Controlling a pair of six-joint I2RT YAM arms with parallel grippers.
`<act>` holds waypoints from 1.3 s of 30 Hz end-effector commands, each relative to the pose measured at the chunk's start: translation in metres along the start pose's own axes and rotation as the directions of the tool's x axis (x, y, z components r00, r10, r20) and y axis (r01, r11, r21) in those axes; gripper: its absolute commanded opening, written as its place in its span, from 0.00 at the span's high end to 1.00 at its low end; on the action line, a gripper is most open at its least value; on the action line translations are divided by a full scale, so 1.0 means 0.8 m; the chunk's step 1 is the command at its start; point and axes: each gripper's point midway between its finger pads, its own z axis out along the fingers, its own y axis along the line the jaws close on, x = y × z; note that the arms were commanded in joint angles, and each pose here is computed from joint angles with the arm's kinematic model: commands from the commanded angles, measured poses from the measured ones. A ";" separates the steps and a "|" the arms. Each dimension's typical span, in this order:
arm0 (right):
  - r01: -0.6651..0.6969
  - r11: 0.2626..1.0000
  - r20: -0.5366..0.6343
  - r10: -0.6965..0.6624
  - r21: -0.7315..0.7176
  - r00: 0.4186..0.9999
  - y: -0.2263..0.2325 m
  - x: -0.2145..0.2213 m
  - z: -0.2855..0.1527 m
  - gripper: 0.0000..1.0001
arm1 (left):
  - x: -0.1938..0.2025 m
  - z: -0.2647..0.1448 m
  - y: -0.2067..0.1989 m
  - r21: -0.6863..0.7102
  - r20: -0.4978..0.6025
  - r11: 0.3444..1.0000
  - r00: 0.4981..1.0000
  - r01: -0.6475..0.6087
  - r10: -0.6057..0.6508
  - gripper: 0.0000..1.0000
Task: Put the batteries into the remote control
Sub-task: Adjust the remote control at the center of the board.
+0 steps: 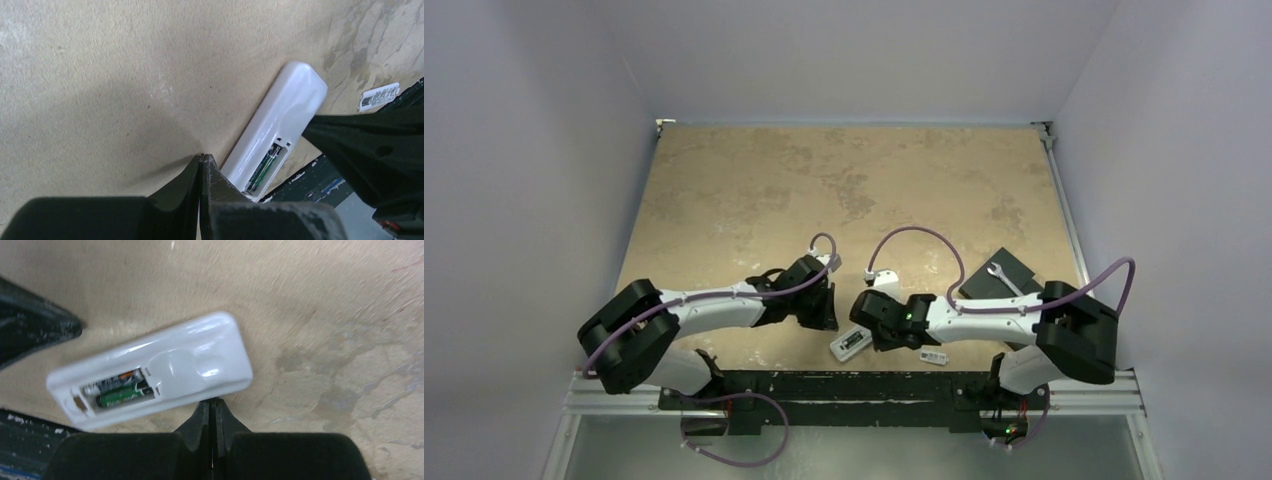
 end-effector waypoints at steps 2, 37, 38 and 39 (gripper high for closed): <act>-0.004 0.999 0.103 0.000 0.043 0.995 -0.002 -0.047 0.004 1.00 | 0.003 -0.010 -0.005 0.034 0.007 0.999 1.000 -0.004 0.003 1.00; 0.076 0.994 0.148 -0.087 0.080 0.985 0.017 -0.118 -0.026 0.92 | -0.006 -0.072 -0.007 0.026 0.104 0.999 0.994 0.025 -0.028 1.00; 0.075 0.994 0.151 -0.086 0.078 0.985 0.015 -0.119 -0.032 0.90 | -0.007 -0.075 -0.008 0.028 0.109 0.999 0.994 0.023 -0.026 1.00; 0.073 0.994 0.154 -0.084 0.079 0.985 0.013 -0.119 -0.037 0.87 | -0.008 -0.078 -0.009 0.028 0.113 0.999 0.993 0.022 -0.025 1.00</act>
